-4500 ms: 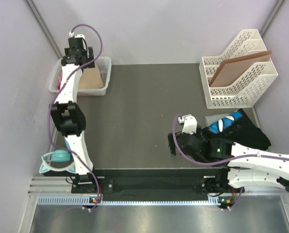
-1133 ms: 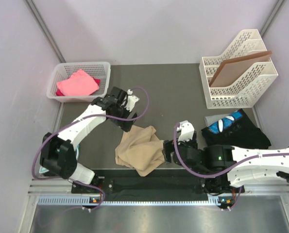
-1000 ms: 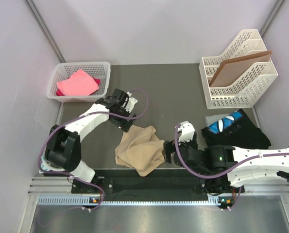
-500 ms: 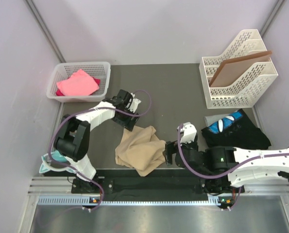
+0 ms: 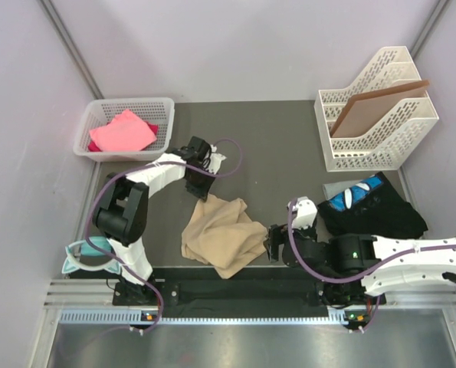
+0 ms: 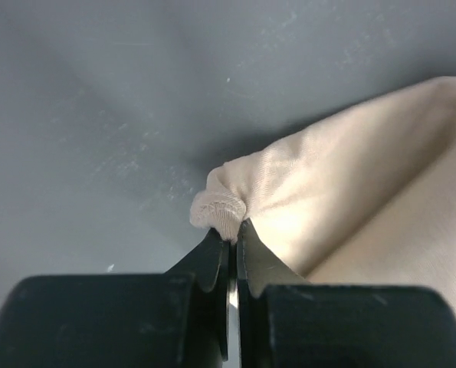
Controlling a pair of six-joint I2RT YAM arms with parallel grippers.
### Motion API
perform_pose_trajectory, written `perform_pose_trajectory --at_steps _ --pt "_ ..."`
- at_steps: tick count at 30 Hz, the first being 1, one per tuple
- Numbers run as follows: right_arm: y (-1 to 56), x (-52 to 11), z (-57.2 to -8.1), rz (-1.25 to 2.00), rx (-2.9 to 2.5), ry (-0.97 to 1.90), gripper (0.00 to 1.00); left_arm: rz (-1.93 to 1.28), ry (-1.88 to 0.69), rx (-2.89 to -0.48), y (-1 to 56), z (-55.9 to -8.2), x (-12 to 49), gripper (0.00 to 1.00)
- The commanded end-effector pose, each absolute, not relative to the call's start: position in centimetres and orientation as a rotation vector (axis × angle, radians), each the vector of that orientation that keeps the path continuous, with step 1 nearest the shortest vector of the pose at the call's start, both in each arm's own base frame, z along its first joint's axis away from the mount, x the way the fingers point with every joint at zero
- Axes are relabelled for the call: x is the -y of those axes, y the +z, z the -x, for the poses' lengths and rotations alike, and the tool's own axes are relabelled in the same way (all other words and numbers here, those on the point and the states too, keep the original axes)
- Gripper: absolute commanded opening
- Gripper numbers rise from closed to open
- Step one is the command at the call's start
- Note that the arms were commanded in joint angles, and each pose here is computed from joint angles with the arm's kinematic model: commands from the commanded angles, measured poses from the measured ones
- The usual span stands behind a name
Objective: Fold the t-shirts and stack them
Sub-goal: Flatten out the tshirt
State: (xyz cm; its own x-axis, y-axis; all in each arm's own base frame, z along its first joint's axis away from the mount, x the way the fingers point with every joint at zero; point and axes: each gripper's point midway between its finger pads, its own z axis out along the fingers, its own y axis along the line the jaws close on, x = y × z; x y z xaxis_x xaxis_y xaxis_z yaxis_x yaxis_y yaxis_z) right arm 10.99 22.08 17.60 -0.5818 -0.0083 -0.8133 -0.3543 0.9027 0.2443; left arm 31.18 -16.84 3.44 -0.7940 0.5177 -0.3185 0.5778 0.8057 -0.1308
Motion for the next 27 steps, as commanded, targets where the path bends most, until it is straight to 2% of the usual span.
perform_pose_trajectory --at_steps 1,6,9,12,19,23,24,27 --pt "17.3 -22.7 -11.3 0.214 -2.123 0.495 0.83 -0.763 -0.38 -2.569 11.5 -34.3 16.9 0.0" --pt "14.9 -22.1 -12.8 0.179 -2.149 0.437 0.81 -0.673 -0.37 -2.305 24.4 -36.8 15.3 0.0" --pt "12.5 -22.4 -14.5 0.164 -2.202 0.44 0.88 -0.666 -0.367 -2.25 27.5 -35.4 14.3 0.0" --pt "11.4 -23.6 -16.7 0.161 -2.199 0.469 0.92 -0.682 -0.379 -2.248 27.0 -33.6 14.0 0.0" --pt "9.4 -26.9 -19.9 0.229 -2.279 0.5 0.9 -0.678 -0.364 -2.299 24.2 -31.6 13.1 0.0" --pt "7.8 -28.9 -19.7 0.281 -2.362 0.502 0.81 -0.674 -0.344 -2.305 23.9 -31.3 12.7 0.0" --pt "6.6 -29.1 -19.2 0.303 -2.41 0.49 0.75 -0.673 -0.334 -2.297 24.1 -31.2 12.5 0.0" --pt "5.6 -29.6 -18.2 0.305 -2.457 0.489 0.7 -0.68 -0.327 -2.297 24.0 -31.1 12.4 0.0"
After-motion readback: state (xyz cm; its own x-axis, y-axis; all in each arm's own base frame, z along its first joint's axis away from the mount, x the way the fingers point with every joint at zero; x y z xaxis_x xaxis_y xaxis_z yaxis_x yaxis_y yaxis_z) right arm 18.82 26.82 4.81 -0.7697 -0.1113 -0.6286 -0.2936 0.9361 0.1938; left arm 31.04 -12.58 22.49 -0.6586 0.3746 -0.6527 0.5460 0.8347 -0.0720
